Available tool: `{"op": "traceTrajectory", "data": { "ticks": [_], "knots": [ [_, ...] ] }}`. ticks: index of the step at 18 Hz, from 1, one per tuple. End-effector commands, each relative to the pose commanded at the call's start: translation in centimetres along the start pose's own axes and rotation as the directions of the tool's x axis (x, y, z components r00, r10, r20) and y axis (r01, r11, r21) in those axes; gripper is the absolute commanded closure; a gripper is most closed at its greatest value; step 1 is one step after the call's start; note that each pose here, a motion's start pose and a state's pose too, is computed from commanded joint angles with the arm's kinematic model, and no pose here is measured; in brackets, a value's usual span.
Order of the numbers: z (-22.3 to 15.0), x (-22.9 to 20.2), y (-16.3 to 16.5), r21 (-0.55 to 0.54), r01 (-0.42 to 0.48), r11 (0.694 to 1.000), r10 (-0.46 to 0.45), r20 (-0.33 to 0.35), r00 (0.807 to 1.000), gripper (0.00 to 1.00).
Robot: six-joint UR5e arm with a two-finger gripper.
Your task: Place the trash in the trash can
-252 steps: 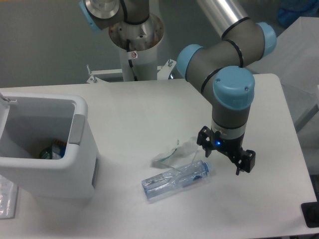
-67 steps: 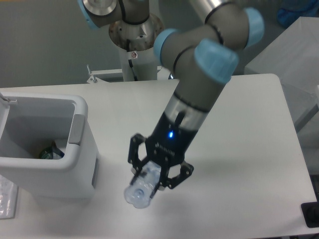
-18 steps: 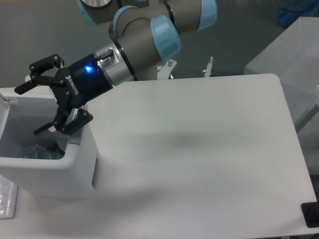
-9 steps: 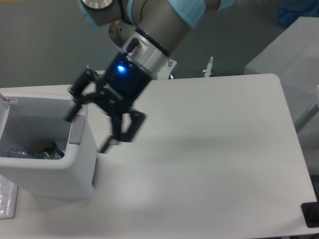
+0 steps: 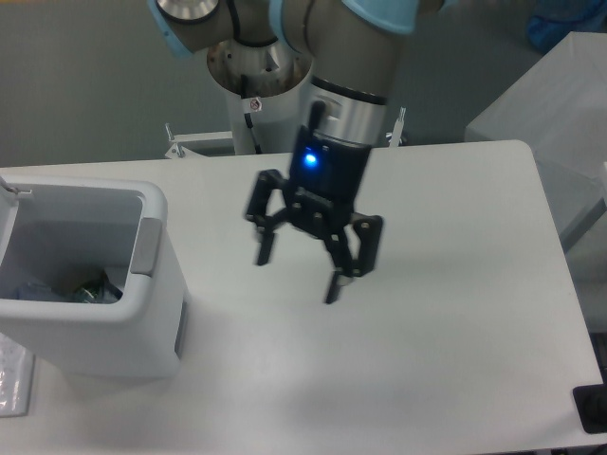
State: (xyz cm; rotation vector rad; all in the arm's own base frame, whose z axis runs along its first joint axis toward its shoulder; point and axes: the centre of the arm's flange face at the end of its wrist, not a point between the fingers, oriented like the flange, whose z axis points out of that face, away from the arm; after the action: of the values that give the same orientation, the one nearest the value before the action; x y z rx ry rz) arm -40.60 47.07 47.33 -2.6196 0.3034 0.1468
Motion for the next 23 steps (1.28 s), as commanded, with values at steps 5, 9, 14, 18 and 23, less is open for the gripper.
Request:
{"op": "traceTrajectory", "data": {
  "ticks": [5, 9, 14, 18, 23],
  "knots": [
    [1.4, 0.4, 3.9, -0.224, -0.036, 0.974, 0.028, -0.041, 0.999, 0.00],
    [2.0, 0.7, 5.5, -0.320, -0.069, 0.945, 0.059, -0.042, 0.997, 0.00],
    [1.8, 0.1, 7.1, -0.410, -0.194, 0.891, 0.178, -0.076, 0.981, 0.00],
    [1.9, 0.3, 7.6, -0.416, -0.205, 0.886, 0.173, -0.113, 0.978, 0.00],
    [1.7, 0.6, 7.7, -0.414, -0.202, 0.888, 0.162, -0.129, 0.978, 0.00]
  ]
}}
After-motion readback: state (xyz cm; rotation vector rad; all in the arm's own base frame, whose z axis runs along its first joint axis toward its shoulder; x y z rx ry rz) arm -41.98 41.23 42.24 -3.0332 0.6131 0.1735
